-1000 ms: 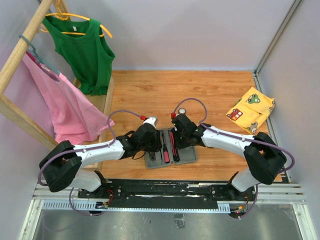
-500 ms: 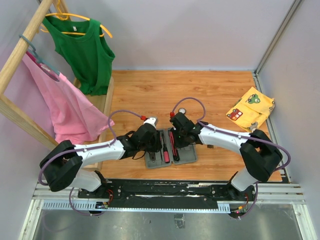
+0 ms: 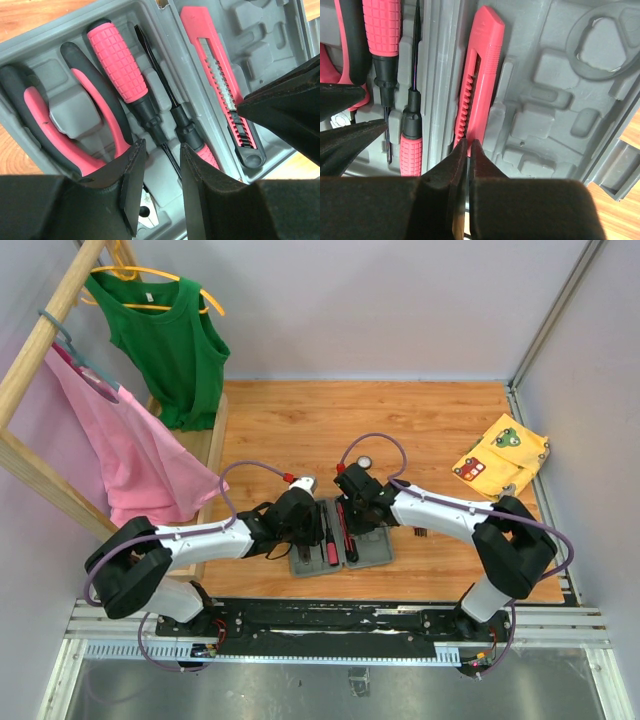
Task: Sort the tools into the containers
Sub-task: Adjust the utility knife in the storage box.
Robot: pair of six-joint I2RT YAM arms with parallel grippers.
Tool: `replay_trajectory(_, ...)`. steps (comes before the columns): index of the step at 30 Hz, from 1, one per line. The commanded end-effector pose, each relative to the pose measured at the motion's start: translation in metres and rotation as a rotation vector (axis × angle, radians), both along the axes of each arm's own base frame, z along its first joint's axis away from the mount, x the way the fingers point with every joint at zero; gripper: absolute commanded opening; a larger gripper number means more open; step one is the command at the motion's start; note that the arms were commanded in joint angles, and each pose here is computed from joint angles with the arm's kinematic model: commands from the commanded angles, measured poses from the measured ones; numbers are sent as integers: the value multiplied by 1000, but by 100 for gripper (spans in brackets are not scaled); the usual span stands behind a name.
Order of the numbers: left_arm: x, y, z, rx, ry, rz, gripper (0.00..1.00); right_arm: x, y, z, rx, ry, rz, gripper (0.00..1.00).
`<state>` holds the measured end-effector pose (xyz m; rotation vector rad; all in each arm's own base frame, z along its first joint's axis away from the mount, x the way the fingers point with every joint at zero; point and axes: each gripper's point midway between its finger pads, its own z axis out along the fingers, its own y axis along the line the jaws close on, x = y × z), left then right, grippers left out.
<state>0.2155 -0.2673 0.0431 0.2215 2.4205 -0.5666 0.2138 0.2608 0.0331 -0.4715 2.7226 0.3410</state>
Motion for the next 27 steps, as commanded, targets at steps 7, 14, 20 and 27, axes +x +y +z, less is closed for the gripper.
replay_trajectory(7, 0, -5, 0, -5, -14, -18, 38, -60, -63, -78, -328, 224, 14, 1)
replay_trajectory(14, 0, -6, -1, -7, -12, -18, 38, -73, -77, -92, -381, 273, 14, 1)
replay_trajectory(20, 0, -6, -3, -4, -9, -20, 37, -77, -83, -96, -401, 284, 10, 1)
replay_trajectory(27, 2, -5, 2, -2, -22, -15, 37, -47, -55, -51, -282, 142, 21, 6)
